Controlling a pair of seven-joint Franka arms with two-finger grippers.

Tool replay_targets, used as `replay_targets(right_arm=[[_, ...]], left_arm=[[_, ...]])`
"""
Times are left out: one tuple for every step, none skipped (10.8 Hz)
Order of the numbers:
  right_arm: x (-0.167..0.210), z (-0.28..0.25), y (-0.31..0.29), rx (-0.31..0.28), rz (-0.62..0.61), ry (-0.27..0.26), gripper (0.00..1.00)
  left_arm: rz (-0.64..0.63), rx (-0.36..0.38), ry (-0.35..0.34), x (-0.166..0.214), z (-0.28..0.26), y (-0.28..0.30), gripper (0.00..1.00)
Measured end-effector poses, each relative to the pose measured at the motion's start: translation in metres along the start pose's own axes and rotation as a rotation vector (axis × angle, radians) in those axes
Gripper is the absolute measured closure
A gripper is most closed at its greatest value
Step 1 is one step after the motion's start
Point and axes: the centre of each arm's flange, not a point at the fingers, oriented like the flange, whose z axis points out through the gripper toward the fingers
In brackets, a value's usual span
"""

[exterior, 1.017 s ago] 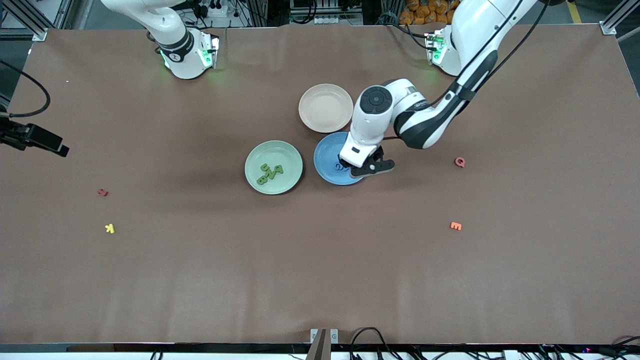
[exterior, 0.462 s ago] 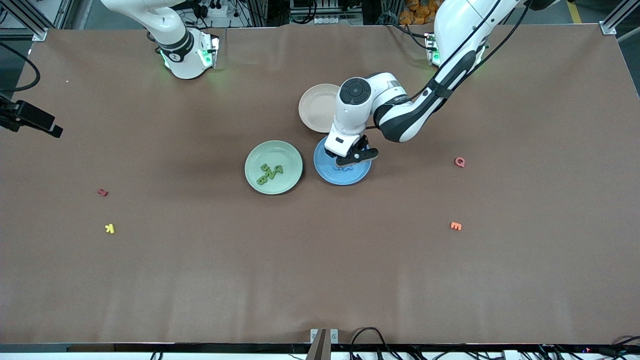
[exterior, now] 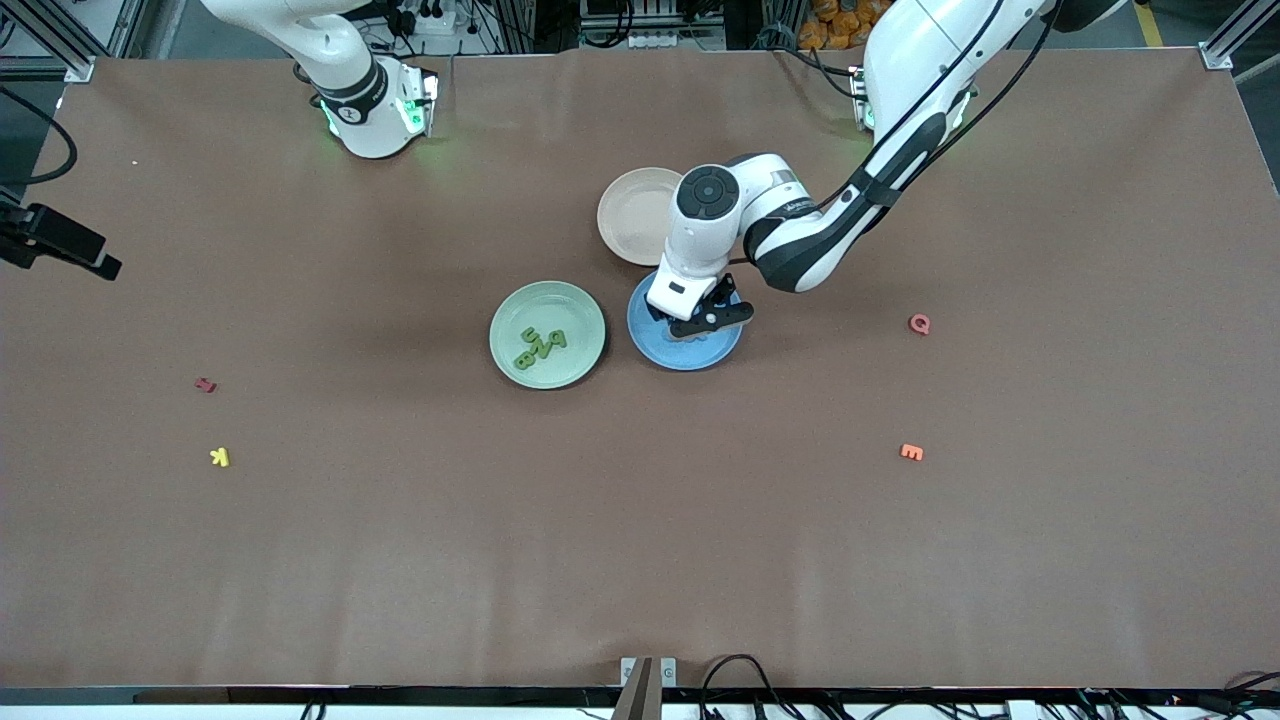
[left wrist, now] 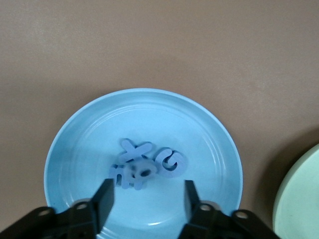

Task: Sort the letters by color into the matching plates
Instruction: 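Carry the blue c over the blue plate with the left gripper, then open the left gripper to drop the c on the blue plate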

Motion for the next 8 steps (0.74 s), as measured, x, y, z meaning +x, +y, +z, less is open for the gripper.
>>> replay_targets(right_arm=[[0.002,0.0,0.0,0.001,0.0,0.016,0.0],[0.004,0.002,0.0,0.002,0.0,0.025,0.0],[0.006,0.004,-0.001,0.002,0.0,0.03,0.0],[0.006,0.005,-0.001,0.002,0.0,0.029,0.0],[0.006,0.006,-0.001,0.002,-0.001,0.028,0.0],[0.006,0.006,-0.002,0.002,-0.001,0.027,0.0],[0.006,0.006,-0.002,0.002,-0.002,0.027,0.0],[0.006,0.006,-0.003,0.002,-0.003,0.027,0.0]], left_arm=[[-0.001,0.0,-0.002,0.001,0.001,0.0,0.23],[-0.003,-0.003,-0.002,0.002,0.001,0.001,0.09],[-0.007,-0.008,0.003,0.005,-0.002,0.003,0.0],[-0.009,-0.019,0.011,0.011,-0.007,0.005,0.0],[-0.01,-0.032,0.023,0.02,-0.014,0.007,0.0],[-0.012,-0.045,0.041,0.034,-0.021,0.008,0.0],[-0.004,-0.05,0.055,0.046,-0.027,0.007,0.0],[0.01,-0.04,0.067,0.058,-0.034,0.006,0.0]])
